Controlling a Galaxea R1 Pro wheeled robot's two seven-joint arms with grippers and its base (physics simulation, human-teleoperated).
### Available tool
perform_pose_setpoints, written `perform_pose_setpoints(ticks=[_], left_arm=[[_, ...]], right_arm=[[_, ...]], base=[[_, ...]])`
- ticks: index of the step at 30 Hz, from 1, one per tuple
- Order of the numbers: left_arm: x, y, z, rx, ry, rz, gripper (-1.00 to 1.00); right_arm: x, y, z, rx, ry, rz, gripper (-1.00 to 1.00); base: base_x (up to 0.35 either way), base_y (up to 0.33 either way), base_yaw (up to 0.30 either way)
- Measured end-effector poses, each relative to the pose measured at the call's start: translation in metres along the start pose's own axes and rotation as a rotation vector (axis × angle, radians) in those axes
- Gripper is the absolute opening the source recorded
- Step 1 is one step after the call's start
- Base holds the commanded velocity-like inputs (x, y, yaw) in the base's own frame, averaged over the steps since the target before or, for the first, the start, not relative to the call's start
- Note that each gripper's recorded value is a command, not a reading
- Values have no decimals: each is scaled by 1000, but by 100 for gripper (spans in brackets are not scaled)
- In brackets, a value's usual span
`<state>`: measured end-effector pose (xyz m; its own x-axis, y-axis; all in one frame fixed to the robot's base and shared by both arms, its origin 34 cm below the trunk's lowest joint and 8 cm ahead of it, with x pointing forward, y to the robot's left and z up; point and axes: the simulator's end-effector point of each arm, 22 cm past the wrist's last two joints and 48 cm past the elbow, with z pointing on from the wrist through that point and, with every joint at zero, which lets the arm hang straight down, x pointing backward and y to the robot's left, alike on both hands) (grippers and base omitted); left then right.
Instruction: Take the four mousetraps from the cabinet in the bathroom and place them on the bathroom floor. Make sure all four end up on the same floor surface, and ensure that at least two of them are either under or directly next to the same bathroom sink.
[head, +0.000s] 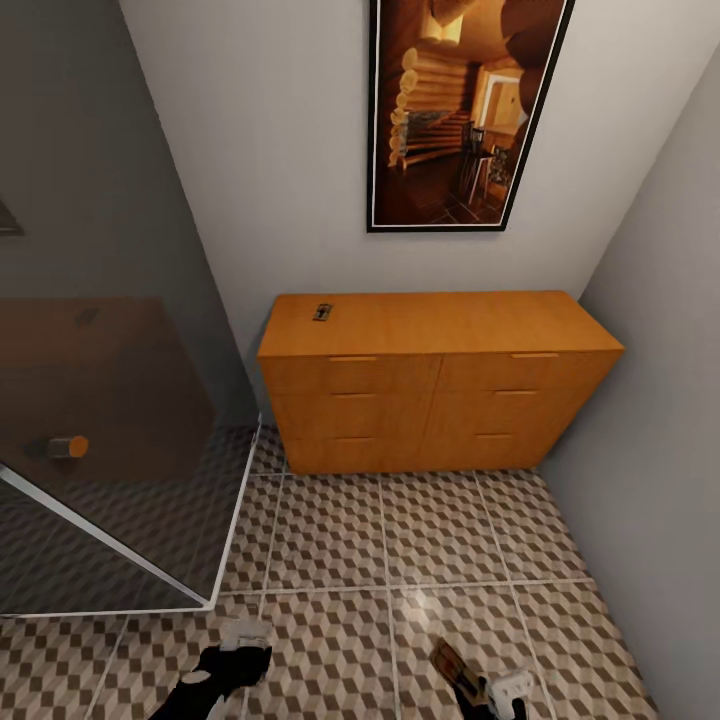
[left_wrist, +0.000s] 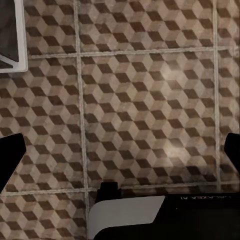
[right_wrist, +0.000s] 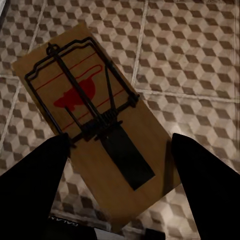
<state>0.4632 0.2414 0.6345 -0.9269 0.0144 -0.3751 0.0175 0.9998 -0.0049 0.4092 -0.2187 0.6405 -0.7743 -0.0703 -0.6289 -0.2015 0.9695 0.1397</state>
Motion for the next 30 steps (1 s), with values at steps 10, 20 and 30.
perform_pose_setpoints(ticks=[10,20,30], left_arm=[[-155,-70,-62,86,-48,-32,100],[-319,-75,-125,67,-115,-2,100],[-444,-79,-159,58,-197,32,100]], right_arm=[[-16,-11,-10,211,-132,37,-100],[-19,-13,-12,290,-150,65,-100],[-19,-11,-11,288,-147,65,-100]], base=[[0,0,0],[0,0,0],[0,0,0]])
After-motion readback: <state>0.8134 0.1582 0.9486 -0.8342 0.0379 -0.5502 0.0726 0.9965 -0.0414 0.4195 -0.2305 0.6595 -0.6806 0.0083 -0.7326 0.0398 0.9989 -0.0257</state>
